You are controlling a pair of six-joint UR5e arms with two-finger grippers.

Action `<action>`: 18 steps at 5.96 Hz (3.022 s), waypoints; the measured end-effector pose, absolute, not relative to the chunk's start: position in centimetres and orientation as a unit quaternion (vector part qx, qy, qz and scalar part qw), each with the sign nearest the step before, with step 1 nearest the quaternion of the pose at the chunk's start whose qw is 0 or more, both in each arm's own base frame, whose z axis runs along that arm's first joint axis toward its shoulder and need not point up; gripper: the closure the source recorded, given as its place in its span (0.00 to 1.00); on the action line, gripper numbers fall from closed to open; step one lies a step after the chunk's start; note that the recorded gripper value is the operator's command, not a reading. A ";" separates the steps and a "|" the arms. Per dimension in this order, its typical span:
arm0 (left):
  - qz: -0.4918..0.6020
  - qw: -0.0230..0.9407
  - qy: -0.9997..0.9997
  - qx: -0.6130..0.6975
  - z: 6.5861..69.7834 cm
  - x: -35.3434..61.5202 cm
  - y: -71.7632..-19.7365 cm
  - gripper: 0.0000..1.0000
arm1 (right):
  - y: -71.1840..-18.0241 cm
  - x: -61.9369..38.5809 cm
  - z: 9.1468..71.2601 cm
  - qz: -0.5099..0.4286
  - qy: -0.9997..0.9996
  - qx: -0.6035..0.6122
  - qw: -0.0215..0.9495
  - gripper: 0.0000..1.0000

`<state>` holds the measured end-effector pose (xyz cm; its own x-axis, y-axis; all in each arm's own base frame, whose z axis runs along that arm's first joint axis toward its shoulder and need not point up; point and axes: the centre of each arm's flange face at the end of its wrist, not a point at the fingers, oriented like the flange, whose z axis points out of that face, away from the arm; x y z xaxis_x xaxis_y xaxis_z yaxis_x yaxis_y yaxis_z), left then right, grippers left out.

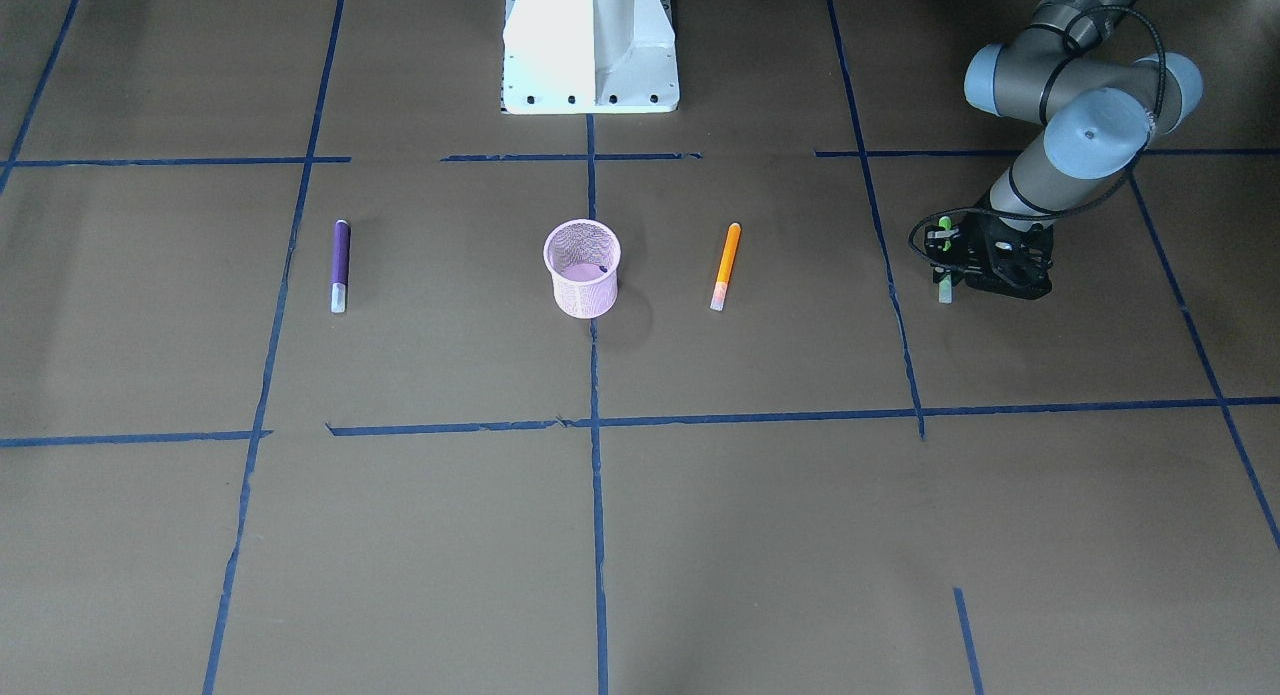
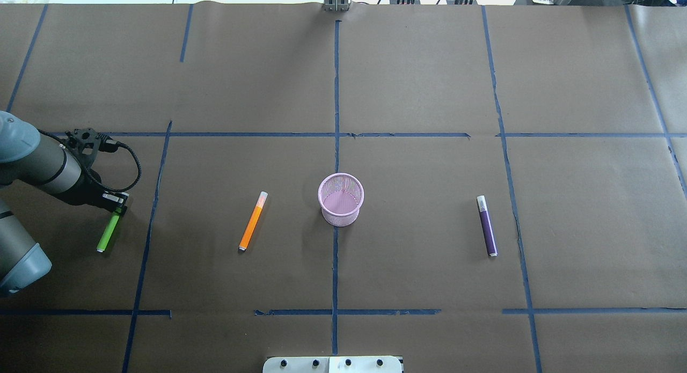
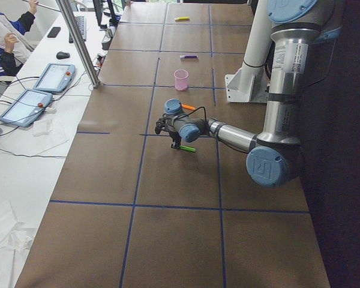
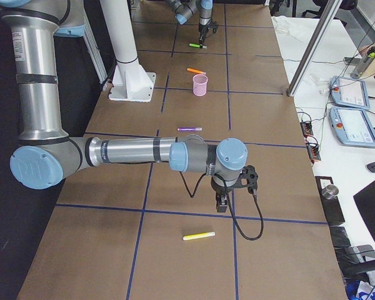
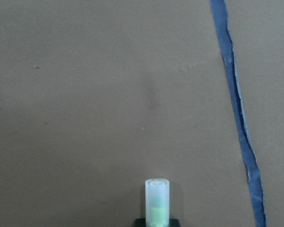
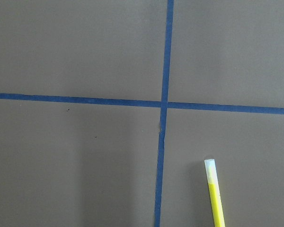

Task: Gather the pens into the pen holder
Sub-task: 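Lift the lime-green marker upright with the left gripper toward the pink cup, then lower the lime-green marker into the pink cup and open the left gripper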

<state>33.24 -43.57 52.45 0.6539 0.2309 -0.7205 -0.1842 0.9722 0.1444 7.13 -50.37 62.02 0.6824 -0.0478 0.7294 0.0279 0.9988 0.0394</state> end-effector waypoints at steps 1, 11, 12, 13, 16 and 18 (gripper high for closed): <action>0.114 0.908 0.403 0.032 52.0 33.0 -43.6 1.00 | -50.4 7.1 61.9 -0.021 -0.398 0.013 0.917 0.00; 0.072 0.672 0.610 0.413 20.4 40.2 -43.1 1.00 | -50.5 6.5 61.2 -0.031 -0.398 0.019 0.917 0.00; 0.060 0.635 0.634 0.437 21.4 43.0 -41.6 1.00 | -50.5 6.6 61.1 -0.031 -0.399 0.020 0.916 0.00; 0.045 0.608 0.653 0.450 21.5 46.0 -39.6 1.00 | -50.5 6.6 61.1 -0.031 -0.399 0.020 0.916 0.00; 0.012 0.583 0.668 0.463 20.2 51.2 -37.4 1.00 | -50.3 6.6 61.1 -0.031 -0.399 0.020 0.916 0.00; 0.008 0.591 0.657 0.468 20.9 51.5 -38.5 1.00 | -50.3 6.6 61.1 -0.031 -0.399 0.020 0.916 0.00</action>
